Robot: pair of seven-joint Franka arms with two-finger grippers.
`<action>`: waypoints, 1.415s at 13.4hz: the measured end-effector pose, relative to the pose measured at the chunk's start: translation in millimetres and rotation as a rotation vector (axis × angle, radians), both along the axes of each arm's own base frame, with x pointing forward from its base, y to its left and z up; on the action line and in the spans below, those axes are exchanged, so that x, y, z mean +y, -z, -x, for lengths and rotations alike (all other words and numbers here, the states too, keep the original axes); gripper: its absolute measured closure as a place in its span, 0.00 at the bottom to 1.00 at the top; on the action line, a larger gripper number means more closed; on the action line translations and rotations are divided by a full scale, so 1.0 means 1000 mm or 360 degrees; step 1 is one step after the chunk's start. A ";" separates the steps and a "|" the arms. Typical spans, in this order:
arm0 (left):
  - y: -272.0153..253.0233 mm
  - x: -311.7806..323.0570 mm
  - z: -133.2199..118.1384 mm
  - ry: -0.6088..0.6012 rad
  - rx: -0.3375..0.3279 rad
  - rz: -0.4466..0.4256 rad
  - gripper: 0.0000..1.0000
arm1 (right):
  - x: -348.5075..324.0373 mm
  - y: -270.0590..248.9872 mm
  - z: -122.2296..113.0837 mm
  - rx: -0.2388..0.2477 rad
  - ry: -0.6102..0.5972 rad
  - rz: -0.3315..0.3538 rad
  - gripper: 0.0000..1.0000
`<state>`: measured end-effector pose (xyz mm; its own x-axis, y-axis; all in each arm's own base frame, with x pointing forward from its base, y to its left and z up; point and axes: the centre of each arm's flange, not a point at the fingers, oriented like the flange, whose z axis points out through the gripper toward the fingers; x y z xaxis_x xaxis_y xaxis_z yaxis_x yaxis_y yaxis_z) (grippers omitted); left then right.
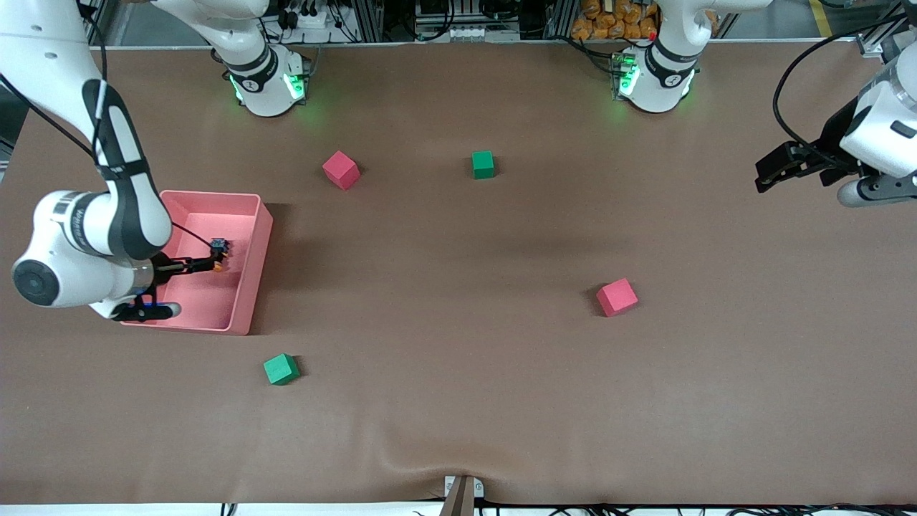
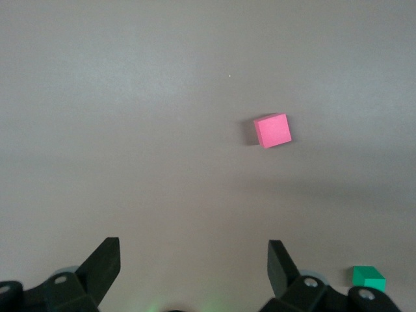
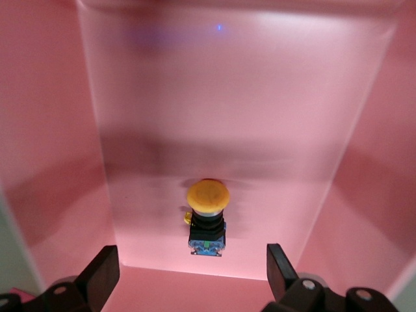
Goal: Place and upright button with both arms
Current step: 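Grasp the yellow button's black body with the right gripper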
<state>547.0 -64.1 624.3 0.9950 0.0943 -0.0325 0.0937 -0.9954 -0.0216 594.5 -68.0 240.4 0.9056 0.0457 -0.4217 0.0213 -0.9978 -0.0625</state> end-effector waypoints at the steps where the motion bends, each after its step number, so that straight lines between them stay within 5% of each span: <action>1: 0.000 0.000 0.000 0.0000 -0.0002 0.0000 0.00 | 0.000 0.015 0.002 0.0017 0.0000 -0.0002 0.00; 7: -0.004 0.000 0.000 -0.0001 -0.0022 0.0003 0.00 | 0.000 0.064 0.020 0.0098 0.0006 -0.0008 0.00; 19: -0.004 0.001 -0.001 -0.0002 -0.0020 0.0002 0.00 | -0.015 0.080 0.041 0.0189 0.0045 0.0005 0.00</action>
